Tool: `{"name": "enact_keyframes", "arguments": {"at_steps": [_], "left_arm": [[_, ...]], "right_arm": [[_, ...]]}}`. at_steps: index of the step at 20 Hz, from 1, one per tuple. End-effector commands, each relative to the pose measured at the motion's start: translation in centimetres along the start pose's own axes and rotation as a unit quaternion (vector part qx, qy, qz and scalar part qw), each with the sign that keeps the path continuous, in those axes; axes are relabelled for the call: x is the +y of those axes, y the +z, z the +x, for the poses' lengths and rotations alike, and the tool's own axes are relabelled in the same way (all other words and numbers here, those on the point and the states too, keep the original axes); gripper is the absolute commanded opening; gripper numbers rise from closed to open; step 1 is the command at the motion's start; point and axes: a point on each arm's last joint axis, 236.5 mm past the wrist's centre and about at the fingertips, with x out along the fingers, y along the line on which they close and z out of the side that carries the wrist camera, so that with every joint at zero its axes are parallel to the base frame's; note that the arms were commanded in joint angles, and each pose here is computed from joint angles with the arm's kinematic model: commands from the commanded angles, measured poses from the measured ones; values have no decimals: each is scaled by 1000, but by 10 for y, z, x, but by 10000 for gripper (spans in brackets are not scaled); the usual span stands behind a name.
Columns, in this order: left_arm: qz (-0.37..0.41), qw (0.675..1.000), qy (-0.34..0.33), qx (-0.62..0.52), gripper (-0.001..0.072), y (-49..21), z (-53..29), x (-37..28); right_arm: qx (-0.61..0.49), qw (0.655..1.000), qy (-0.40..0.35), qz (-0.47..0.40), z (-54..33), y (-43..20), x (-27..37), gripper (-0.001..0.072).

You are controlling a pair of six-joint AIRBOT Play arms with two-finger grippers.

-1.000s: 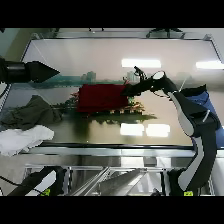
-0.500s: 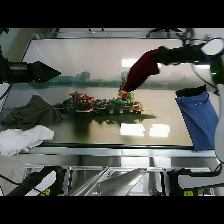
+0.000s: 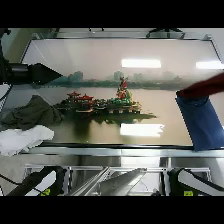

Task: Fold the shirts.

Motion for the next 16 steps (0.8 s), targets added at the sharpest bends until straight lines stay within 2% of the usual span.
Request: {"name": "enact_keyframes", "arguments": {"at_steps": [1, 7, 11, 12, 14, 15, 16], "left_arm": [[0, 1000, -2, 7, 17, -3, 0, -1], [0, 1000, -6, 20, 18, -9, 0, -3], [0, 1000, -7, 23, 17, -11, 0, -3], [0, 1000, -7, 23, 18, -11, 0, -3], [0, 1000, -7, 25, 18, -12, 0, -3], [0, 1000, -9, 29, 18, -14, 0, -4], [0, 999, -10, 34, 18, -16, 0, -5]], "right_arm": [[55, 988, -135, 57, -23, -59, -99, 20], [189, 960, -174, 110, 37, -185, -175, 20], [232, 950, -176, 113, 45, -215, -182, 29], [240, 949, -175, 108, 43, -218, -182, 63], [253, 945, -178, 106, 36, -221, -181, 601], [254, 945, -178, 107, 30, -217, -178, 651], [246, 946, -179, 111, 22, -208, -175, 644]]}}
